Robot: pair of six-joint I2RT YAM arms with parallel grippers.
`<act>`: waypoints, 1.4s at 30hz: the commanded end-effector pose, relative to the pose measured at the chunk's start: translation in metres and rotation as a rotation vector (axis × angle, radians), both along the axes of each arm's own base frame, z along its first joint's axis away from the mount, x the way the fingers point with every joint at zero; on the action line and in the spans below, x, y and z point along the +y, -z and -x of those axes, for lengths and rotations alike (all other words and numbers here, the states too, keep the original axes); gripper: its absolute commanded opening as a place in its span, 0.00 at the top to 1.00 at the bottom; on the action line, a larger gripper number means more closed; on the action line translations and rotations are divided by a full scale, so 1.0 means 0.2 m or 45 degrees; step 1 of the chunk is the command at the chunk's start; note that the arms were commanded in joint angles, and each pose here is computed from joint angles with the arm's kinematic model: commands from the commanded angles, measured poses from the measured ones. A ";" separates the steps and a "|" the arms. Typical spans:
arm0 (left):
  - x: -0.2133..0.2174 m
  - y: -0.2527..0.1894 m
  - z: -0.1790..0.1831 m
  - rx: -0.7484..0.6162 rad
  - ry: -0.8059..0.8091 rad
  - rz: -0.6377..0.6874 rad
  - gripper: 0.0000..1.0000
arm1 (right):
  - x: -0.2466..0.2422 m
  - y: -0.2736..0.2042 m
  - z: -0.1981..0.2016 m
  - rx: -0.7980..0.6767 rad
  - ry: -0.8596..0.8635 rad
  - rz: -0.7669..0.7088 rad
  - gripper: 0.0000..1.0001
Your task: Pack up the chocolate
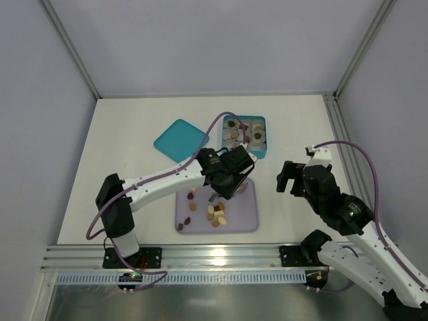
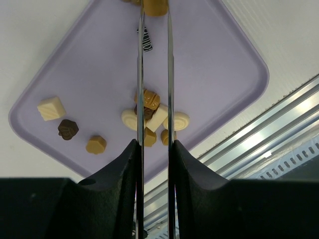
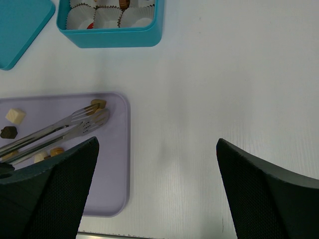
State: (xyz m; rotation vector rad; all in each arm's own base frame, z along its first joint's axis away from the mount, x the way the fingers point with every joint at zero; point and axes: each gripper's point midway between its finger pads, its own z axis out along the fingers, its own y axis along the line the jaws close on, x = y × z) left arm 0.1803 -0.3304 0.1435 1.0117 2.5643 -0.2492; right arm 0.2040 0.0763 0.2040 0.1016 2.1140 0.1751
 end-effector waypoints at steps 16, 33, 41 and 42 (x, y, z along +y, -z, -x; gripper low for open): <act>-0.01 -0.42 -0.25 -0.228 -0.123 0.173 0.72 | 0.01 -0.03 -0.02 -0.035 -0.009 -0.003 0.00; -0.05 -0.36 -0.75 -0.253 -0.245 0.161 0.72 | 0.02 -0.02 -0.02 -0.036 -0.029 -0.010 0.00; -0.09 -0.25 -0.81 -0.208 -0.235 0.131 0.71 | 0.02 -0.02 -0.02 -0.037 -0.033 -0.011 0.00; -0.09 -0.24 -0.80 -0.201 -0.234 0.125 0.71 | 0.02 -0.02 -0.02 -0.039 -0.029 -0.011 0.00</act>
